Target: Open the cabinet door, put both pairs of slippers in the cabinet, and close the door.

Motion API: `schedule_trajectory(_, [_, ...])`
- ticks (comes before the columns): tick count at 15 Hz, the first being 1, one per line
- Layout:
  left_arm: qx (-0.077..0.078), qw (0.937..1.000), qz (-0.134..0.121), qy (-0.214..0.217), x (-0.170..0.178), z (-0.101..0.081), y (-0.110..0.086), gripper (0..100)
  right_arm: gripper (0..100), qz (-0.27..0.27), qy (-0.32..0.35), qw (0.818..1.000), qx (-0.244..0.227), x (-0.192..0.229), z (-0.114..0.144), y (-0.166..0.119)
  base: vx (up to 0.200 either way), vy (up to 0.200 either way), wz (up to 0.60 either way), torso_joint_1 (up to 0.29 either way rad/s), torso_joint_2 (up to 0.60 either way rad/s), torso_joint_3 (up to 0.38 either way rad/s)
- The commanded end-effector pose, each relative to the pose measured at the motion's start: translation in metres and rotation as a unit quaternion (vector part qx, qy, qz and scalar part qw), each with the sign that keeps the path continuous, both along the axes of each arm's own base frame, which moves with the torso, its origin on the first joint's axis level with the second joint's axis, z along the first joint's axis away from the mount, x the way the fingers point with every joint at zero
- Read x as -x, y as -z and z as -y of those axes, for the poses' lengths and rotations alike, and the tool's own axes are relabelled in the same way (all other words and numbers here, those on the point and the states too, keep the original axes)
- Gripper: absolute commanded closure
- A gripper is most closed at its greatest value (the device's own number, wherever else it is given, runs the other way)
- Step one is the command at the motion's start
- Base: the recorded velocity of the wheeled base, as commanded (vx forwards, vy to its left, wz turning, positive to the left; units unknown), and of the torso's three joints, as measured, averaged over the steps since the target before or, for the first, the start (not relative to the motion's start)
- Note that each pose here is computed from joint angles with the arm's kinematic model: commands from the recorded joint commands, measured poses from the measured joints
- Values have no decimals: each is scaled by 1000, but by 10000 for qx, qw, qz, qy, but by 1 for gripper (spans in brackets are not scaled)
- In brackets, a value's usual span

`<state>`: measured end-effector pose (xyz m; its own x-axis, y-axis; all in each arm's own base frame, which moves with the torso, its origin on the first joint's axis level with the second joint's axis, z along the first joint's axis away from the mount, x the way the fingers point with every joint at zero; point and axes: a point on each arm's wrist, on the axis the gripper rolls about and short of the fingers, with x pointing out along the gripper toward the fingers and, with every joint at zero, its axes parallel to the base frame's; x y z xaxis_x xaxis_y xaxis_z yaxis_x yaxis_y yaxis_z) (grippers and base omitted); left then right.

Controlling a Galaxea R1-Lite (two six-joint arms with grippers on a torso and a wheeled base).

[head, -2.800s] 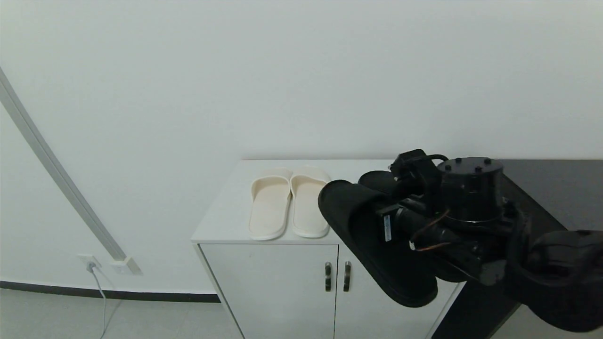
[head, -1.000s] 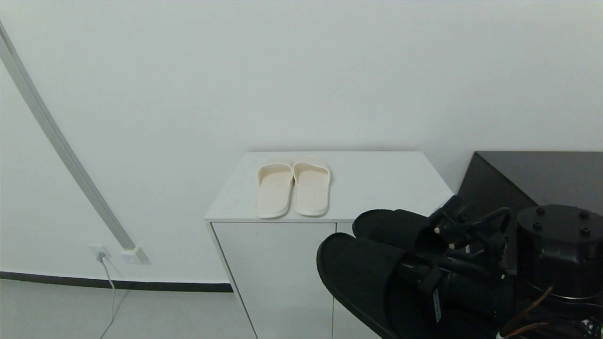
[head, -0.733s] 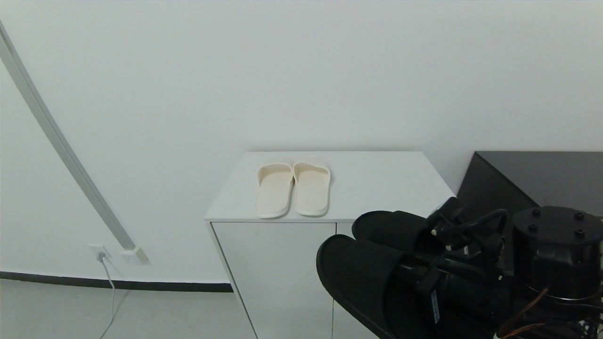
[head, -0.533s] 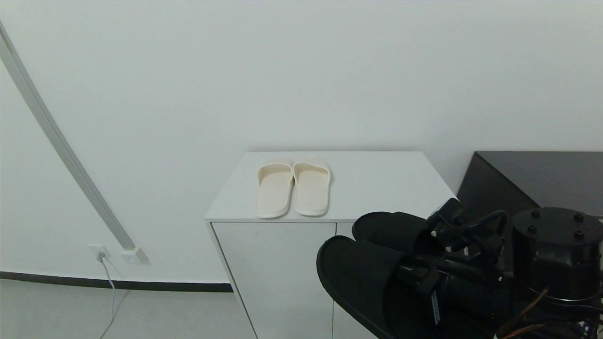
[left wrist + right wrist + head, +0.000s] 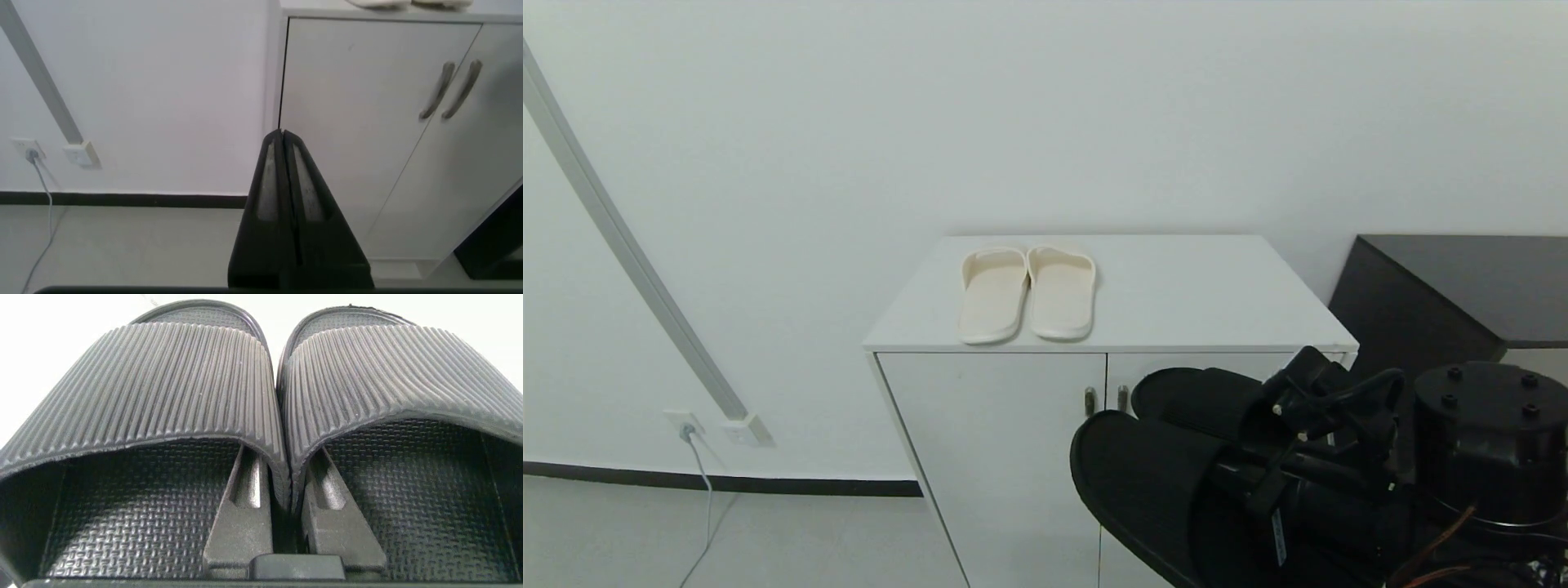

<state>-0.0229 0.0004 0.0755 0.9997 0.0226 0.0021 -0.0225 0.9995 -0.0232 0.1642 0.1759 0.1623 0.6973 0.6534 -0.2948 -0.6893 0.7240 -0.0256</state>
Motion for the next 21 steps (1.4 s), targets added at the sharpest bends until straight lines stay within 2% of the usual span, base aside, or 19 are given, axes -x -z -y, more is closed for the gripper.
schedule_trajectory(1, [-24,10000,-3,21,0,0,0,100,100,-14,-2,10000,23,-1,-1,1,0,0,0,-222,544,320])
schedule_trajectory(2, [-24,10000,-3,21,0,0,0,100,100,-24,0,10000,24,0,-1,2,0,0,0,-207,549,315])
schedule_trajectory(3, [-24,10000,-11,21,0,0,0,0,100,-19,-2,10000,29,0,-1,2,0,0,0,-203,535,315])
schedule_trajectory(14, [-32,10000,-4,5,0,0,0,0,100,-57,-15,10000,56,1,1,5,0,0,0,-172,499,324])
schedule_trajectory(21, [-32,10000,-4,13,0,0,0,0,100,-95,-40,9999,105,1,-1,10,0,0,0,-93,456,350])
